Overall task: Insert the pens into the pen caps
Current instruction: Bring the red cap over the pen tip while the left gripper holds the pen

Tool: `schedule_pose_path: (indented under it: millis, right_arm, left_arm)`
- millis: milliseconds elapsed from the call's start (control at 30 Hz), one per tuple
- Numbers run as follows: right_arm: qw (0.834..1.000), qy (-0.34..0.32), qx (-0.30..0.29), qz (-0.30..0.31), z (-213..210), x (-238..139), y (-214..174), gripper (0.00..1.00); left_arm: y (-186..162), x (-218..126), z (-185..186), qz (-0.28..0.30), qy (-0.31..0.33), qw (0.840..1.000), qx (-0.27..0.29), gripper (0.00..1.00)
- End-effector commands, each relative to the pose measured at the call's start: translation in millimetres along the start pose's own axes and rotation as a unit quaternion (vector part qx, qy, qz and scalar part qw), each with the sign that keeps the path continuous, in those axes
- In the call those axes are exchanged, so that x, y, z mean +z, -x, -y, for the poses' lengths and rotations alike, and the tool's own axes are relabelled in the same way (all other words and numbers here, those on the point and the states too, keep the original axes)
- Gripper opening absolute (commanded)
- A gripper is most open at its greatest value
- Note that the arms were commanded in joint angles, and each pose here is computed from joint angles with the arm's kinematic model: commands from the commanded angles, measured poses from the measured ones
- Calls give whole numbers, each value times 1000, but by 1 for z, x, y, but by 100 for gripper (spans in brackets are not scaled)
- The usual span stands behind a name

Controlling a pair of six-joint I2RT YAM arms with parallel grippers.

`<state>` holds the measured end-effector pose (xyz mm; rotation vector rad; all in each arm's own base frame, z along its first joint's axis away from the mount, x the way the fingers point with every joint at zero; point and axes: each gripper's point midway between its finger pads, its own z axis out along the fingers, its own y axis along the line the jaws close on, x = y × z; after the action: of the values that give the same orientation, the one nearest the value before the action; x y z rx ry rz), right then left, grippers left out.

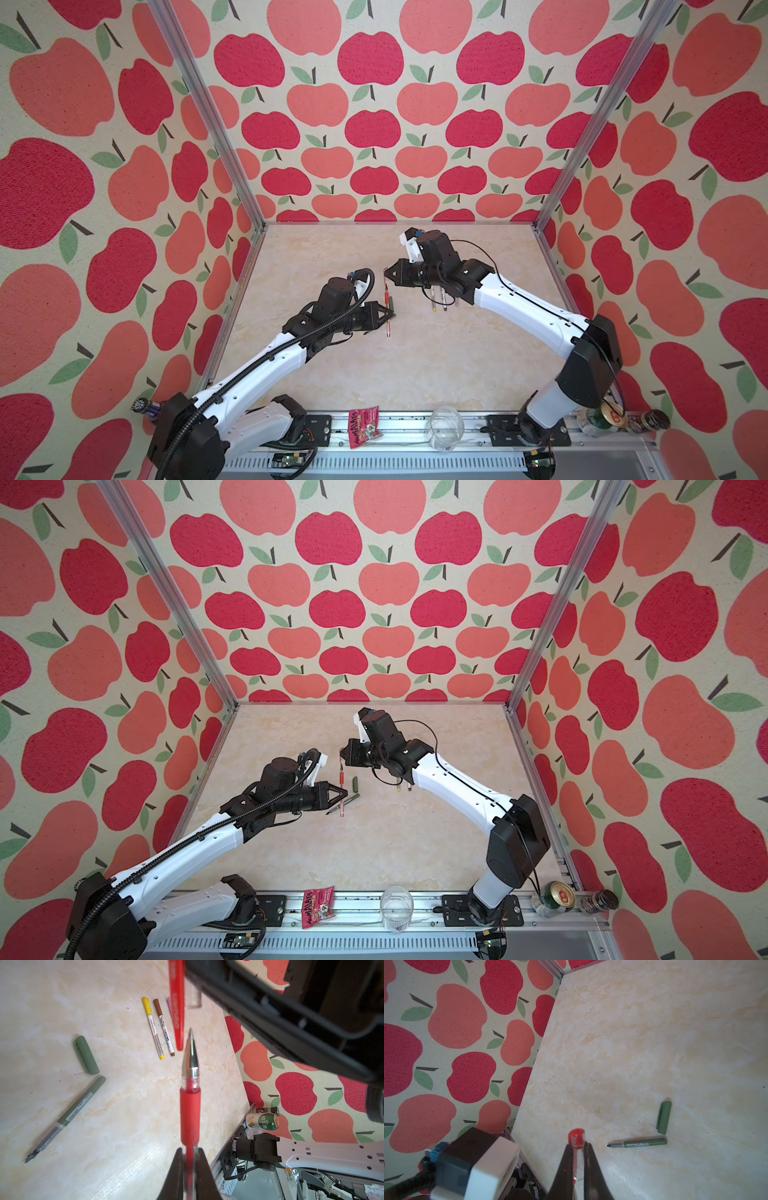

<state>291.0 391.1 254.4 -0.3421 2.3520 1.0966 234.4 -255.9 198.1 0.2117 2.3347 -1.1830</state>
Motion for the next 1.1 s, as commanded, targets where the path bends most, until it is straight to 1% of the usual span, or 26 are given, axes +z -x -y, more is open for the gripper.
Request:
schedule_pose_path:
  millis: [0,700,1067]
  right_arm:
    - [1000,17,8,4,-7,-5,2,1]
    - [1000,10,-2,-3,-9,-6,-6,1]
    - [1000,0,-9,5,-6,-10,-4,1]
  left_arm:
    - [11,-3,15,14,-19,999,28,8]
    - [14,-2,10,25,-7,999,28,8]
    - [12,-2,6,27,-4,999,24,8]
